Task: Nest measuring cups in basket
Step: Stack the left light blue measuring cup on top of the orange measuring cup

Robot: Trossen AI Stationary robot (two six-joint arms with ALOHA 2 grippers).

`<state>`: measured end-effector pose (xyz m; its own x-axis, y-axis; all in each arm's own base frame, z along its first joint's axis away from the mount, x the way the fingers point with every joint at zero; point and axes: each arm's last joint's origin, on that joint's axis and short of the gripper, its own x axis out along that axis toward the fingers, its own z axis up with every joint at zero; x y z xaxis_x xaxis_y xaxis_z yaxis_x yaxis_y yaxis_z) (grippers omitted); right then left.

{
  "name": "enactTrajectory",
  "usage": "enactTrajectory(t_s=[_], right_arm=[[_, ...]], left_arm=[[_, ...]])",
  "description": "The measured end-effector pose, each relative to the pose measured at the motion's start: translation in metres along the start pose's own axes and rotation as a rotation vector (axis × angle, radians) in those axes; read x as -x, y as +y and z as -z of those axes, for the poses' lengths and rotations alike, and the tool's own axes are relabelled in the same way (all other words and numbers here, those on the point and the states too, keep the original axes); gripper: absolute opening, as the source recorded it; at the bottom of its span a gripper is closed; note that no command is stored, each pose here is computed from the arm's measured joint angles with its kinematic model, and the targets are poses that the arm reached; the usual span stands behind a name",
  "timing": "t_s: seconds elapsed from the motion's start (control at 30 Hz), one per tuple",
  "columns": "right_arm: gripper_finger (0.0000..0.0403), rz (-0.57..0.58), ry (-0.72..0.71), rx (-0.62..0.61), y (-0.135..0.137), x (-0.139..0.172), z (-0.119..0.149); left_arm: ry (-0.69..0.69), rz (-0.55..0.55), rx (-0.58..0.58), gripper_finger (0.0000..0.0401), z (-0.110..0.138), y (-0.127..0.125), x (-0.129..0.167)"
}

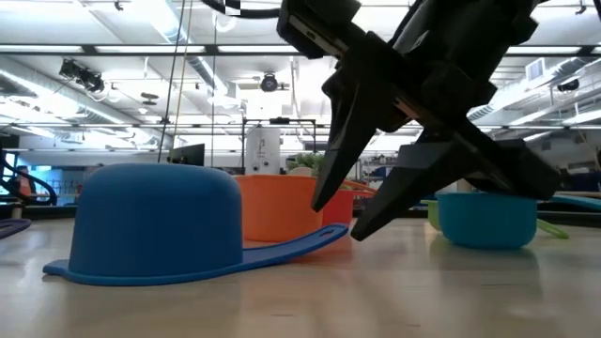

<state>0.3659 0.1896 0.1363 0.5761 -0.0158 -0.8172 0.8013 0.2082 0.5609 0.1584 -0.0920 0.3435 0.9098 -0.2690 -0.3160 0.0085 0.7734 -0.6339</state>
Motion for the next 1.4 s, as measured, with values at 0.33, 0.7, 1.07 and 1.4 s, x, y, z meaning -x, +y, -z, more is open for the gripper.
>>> enactTrajectory(t_s=[0.33, 0.7, 1.07, 1.4], right_arm=[[0.0142, 0.021, 0.03, 0.063, 0.002, -0.004, -0.014], [0.0106, 0.034, 0.092, 0.114, 0.002, -0.007, -0.021], [0.0059, 0.027, 0.141, 0.15, 0.001, -0.017, -0.021], [0.0019, 0.007, 0.145, 0.174, 0.003, -0.016, -0.02]], left_arm=[[0.0, 0.0, -0.003, 0.0231, 0.0, 0.0, 0.0], [0.001, 0.0, -0.007, 0.0231, 0.0, 0.0, 0.0], [0.006, 0.005, -0.005, 0.0231, 0.001, -0.001, 0.0], [0.007, 0.006, 0.002, 0.0231, 0.001, -0.001, 0.0]])
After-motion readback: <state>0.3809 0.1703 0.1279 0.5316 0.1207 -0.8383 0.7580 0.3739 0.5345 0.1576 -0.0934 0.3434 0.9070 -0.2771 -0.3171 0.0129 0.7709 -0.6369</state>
